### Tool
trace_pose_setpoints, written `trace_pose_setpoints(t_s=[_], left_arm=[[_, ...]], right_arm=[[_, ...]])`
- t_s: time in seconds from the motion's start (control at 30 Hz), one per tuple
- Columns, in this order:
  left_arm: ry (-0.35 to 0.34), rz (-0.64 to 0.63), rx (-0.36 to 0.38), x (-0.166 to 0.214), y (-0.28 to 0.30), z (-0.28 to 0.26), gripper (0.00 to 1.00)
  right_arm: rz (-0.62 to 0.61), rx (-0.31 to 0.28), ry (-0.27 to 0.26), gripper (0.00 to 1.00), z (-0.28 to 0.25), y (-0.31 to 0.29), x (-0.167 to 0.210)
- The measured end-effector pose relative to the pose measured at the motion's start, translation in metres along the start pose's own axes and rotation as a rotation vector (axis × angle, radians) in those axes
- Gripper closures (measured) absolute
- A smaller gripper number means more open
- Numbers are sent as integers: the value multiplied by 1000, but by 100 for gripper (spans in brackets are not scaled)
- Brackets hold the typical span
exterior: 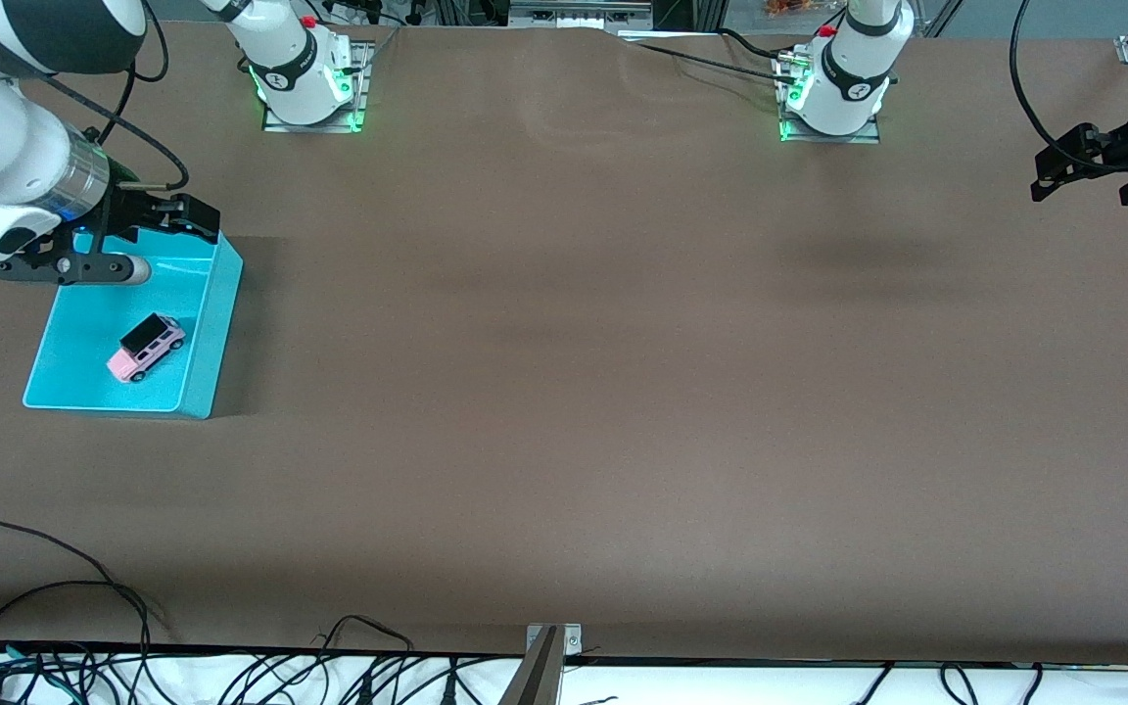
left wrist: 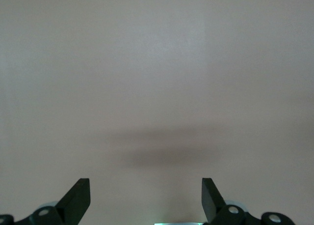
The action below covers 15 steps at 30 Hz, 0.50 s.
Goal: Wind and store pink jeep toy
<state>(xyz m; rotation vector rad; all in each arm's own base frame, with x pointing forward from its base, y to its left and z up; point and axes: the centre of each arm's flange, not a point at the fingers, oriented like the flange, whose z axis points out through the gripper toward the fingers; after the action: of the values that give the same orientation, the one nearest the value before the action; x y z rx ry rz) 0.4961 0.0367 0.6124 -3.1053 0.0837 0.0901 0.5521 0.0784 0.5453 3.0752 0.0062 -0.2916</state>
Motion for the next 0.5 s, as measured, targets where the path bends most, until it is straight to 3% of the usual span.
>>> trace_pose_setpoints(t_s=[0.23,0.5], left_arm=[[0,0,0,0,0,0,0],[0,0,0,0,0,0,0]], right_arm=[[60,12,-13,0,6,36,7],[59,14,-14,0,6,36,7]])
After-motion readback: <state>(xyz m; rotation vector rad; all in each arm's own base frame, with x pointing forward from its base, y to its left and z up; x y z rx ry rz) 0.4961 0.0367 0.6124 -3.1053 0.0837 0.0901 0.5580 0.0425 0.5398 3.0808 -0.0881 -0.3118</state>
